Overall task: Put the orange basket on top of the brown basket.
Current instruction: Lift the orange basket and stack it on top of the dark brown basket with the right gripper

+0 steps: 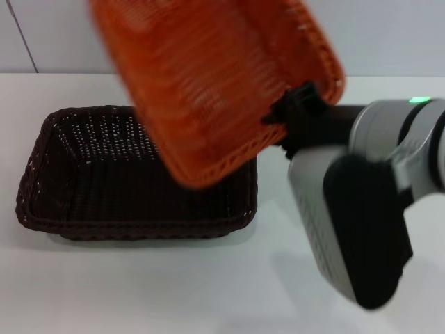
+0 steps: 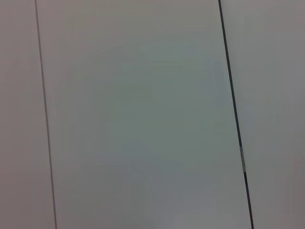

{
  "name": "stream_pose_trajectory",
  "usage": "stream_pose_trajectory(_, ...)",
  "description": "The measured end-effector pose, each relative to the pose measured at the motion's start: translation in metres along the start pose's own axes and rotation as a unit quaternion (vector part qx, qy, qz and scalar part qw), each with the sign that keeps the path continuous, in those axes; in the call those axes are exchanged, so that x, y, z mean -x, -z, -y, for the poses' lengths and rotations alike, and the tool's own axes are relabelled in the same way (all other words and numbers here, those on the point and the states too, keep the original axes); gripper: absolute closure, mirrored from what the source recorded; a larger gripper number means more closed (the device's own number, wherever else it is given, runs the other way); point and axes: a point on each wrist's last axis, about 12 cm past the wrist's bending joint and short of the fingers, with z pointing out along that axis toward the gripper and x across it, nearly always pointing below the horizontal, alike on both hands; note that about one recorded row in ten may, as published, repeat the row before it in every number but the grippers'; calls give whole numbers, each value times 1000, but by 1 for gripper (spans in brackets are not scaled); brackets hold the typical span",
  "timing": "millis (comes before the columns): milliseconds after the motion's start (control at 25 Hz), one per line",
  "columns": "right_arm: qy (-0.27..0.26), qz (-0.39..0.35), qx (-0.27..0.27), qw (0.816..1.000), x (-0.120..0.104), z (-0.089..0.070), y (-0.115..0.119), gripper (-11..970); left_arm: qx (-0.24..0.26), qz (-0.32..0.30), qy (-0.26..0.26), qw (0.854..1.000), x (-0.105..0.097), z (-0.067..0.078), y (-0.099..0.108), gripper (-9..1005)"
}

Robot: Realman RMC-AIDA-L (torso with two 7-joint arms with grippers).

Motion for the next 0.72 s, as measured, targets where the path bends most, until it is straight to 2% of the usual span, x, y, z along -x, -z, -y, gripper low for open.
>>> stream_pose_trajectory(80,53,12,0,998,7,-6,-2,741,0,-1,6,1000,0,0,1,320)
stream_pose_trajectory(280,103,27,-3,994,15,-17,-4,741,-2,-4,13,1000,0,3,1,320)
stream_pose_trajectory(520,102,27,1,994,14,-23,-7,741,-5,-11,19,1000,-1,6,0,319)
stream_pose_trajectory(680,100,29,21,994,14,-39,-23,742,-9,-18,22,1000,-3,8,0,319)
stream_pose_trajectory(720,100,29,21,994,14,-39,-23,746,-11,-19,23,999,-3,10,0,319)
